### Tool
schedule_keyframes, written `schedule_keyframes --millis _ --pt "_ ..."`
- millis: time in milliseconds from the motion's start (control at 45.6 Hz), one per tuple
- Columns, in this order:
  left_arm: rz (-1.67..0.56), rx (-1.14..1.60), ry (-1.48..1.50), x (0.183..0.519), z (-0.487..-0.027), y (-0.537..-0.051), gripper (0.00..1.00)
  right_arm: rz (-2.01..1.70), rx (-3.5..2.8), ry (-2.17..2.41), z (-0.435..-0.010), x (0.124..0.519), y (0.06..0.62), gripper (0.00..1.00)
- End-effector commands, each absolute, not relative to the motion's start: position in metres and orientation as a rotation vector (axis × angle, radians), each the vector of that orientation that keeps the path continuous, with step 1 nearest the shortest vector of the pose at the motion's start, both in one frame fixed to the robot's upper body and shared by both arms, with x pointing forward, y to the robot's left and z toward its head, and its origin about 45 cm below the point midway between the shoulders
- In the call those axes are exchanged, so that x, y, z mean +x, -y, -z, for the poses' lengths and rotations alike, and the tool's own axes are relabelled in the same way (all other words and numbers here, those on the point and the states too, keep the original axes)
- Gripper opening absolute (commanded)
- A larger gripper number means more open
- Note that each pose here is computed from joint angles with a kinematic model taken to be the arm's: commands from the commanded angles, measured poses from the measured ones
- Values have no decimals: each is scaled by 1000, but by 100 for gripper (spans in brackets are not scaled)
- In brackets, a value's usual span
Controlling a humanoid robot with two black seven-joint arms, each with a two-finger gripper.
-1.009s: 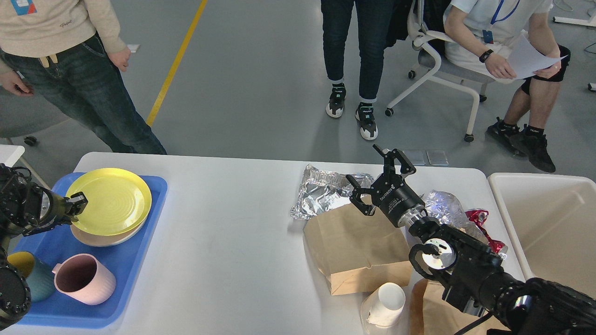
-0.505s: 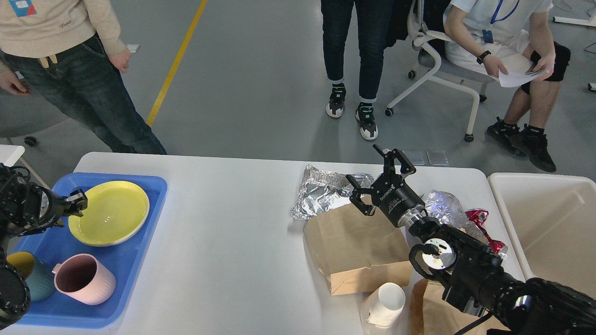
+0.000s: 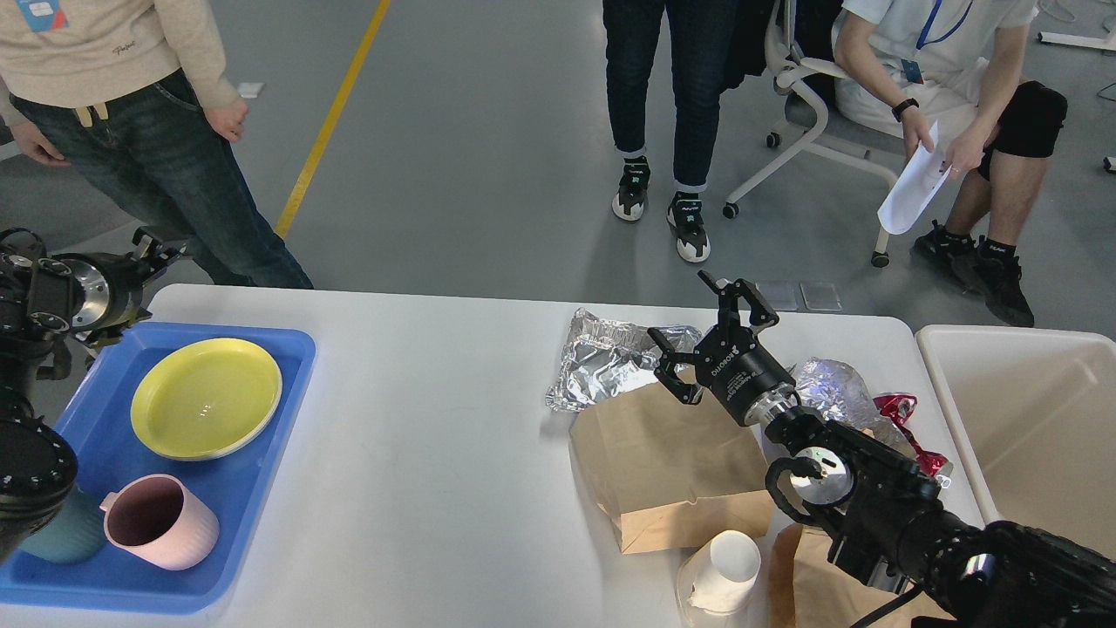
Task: Tidy desktop
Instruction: 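Open the left gripper and raise it away from the tray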
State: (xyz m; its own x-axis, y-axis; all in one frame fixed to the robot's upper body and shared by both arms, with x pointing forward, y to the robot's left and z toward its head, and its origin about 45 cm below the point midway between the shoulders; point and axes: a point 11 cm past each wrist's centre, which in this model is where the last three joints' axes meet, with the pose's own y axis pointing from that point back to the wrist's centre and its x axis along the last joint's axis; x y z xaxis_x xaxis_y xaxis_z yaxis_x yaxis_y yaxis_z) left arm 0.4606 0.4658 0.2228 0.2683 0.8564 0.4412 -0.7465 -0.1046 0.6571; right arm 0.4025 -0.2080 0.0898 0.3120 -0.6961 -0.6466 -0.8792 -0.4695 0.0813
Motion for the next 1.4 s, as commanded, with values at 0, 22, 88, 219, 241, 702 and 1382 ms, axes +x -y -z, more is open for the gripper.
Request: schedule_keyframes --millis 0,22,88,219,241,702,1382 --pt "-1409 734 -220 476 -227 -438 96 -910 -2296 -1422 -90 402 208 100" --pt "-1418 707 -232 476 -227 -437 96 -910 -2296 -1424 -90 402 208 100" --pt "-1445 628 -268 477 -227 -435 96 -910 -2296 -1422 -90 402 208 100" --pt "-1459 490 -333 484 -218 -411 96 -910 -2296 -1424 -90 402 208 100" --pt "-1458 476 -342 485 -215 -405 96 -910 -2296 -1424 -90 402 208 100" --pt "-1581 -121 -217 510 -236 -344 96 -910 -2296 -1424 -90 402 208 100" --pt "-1495 -494 -704 510 -202 -257 96 -910 -2296 -1424 -90 402 208 100"
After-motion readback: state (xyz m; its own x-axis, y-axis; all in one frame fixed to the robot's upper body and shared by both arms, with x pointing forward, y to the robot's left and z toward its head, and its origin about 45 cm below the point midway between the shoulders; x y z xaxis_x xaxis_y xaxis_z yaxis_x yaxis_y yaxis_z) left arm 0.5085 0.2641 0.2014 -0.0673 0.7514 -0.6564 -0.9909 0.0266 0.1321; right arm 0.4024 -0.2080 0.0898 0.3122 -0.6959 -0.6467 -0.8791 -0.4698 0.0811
